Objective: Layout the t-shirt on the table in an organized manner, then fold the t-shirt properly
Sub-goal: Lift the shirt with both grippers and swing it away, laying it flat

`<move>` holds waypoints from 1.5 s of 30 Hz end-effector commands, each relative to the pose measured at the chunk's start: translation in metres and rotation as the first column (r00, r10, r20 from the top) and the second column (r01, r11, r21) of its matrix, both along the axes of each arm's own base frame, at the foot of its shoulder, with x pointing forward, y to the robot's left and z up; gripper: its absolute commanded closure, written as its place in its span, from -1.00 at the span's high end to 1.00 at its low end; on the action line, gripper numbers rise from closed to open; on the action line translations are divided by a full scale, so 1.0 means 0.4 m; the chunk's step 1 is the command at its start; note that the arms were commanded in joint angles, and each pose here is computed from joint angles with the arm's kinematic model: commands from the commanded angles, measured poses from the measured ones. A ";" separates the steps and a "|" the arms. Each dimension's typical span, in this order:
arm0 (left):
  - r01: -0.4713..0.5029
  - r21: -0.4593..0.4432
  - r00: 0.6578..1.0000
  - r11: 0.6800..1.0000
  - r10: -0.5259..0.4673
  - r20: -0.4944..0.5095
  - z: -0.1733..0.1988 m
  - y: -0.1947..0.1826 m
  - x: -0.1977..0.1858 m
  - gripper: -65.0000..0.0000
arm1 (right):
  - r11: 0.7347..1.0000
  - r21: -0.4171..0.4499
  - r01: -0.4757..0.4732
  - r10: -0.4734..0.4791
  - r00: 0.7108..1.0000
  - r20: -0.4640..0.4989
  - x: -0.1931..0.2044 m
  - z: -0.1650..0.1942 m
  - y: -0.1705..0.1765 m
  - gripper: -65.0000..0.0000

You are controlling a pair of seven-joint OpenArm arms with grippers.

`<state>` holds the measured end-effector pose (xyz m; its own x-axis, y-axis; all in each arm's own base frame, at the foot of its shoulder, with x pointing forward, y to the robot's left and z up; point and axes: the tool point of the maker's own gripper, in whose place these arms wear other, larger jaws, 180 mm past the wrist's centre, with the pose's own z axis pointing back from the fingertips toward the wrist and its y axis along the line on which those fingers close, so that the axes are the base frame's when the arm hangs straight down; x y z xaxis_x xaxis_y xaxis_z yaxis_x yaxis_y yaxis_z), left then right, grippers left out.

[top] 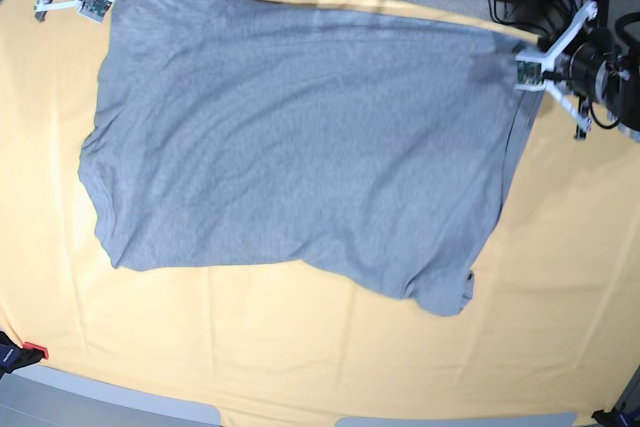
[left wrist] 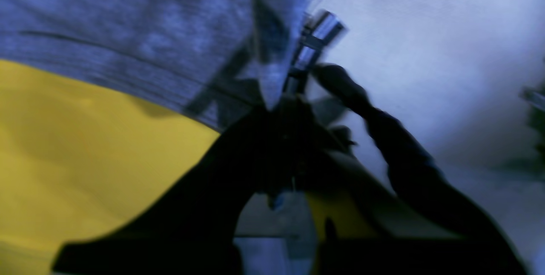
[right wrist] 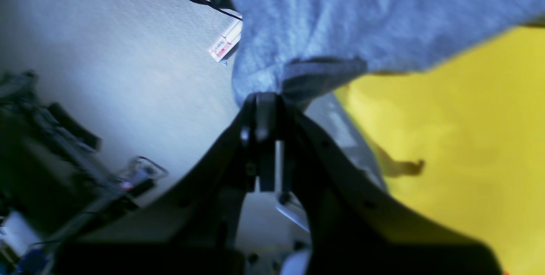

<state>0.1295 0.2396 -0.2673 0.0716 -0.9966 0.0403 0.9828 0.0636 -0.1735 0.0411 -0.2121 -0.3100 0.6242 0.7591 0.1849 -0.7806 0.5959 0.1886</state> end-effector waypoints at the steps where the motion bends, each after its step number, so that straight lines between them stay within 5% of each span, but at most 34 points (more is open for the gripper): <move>1: -0.003 0.030 1.000 1.000 0.004 -0.013 0.021 0.022 -0.012 -1.00 | 0.999 -0.046 -0.018 0.019 1.000 0.013 0.005 0.002 -0.020 -1.00; 10: -0.020 0.037 0.999 0.999 0.021 -0.038 0.031 0.032 -0.028 -1.00 | 0.994 -0.104 -0.015 0.014 1.000 -0.014 -0.018 -0.006 -0.046 -1.00; 12: -0.025 0.025 0.999 0.999 0.026 -0.046 0.032 0.026 -0.031 -0.53 | 0.994 -0.105 -0.016 0.014 1.000 -0.018 -0.021 -0.007 -0.047 -0.87; 14: -0.034 0.004 0.997 0.999 0.034 -0.066 0.034 0.016 -0.040 0.04 | 0.994 -0.105 -0.015 0.014 1.000 -0.018 -0.021 -0.007 -0.047 -0.31; 16: -0.038 -0.010 0.996 0.999 0.037 -0.079 0.037 0.008 -0.046 0.36 | 0.993 -0.113 -0.017 0.015 1.000 -0.016 -0.020 -0.007 -0.050 0.10; 21: -0.027 -0.004 1.000 1.000 0.027 -0.009 0.055 0.010 -0.006 0.38 | 0.988 -0.154 0.002 -0.002 1.000 0.006 -0.005 -0.001 -0.076 0.13; 27: -0.019 -0.060 0.981 0.998 0.030 0.194 0.122 -0.015 0.112 0.38 | 0.953 -0.277 0.125 -0.081 0.983 0.164 0.078 0.068 -0.189 0.13; 31: -0.042 -0.113 0.930 0.993 0.080 0.359 0.154 -0.030 0.222 0.38 | 0.910 -0.329 0.252 -0.159 0.946 0.284 0.124 0.130 -0.260 0.13; 34: -0.136 -0.174 0.860 0.975 0.203 0.468 0.160 -0.019 0.341 0.38 | 0.906 -0.282 0.316 -0.197 0.904 0.379 0.166 0.164 -0.267 0.13; 37: -0.271 -0.258 0.756 0.927 0.371 0.540 0.157 0.018 0.480 0.38 | 0.908 -0.263 0.325 -0.202 0.892 0.405 0.178 0.172 -0.265 0.13; 40: -0.401 -0.356 0.673 0.844 0.536 0.510 0.137 0.050 0.594 0.38 | 0.908 -0.261 0.326 -0.204 0.891 0.405 0.178 0.171 -0.264 0.13; 43: -0.494 -0.480 0.611 0.725 0.683 0.401 0.117 0.054 0.685 0.38 | 0.909 -0.259 0.326 -0.204 0.890 0.407 0.179 0.172 -0.263 0.13; 45: -0.531 -0.580 0.566 0.618 0.768 0.300 0.118 0.045 0.742 0.38 | 0.909 -0.257 0.327 -0.205 0.890 0.408 0.179 0.172 -0.263 0.13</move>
<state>0.4162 0.2516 -0.2464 0.5779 -0.5678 0.5862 0.6488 0.7554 0.0919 0.1090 -0.3165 -0.2458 0.7557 0.6170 0.2196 -0.5543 0.7811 -0.2874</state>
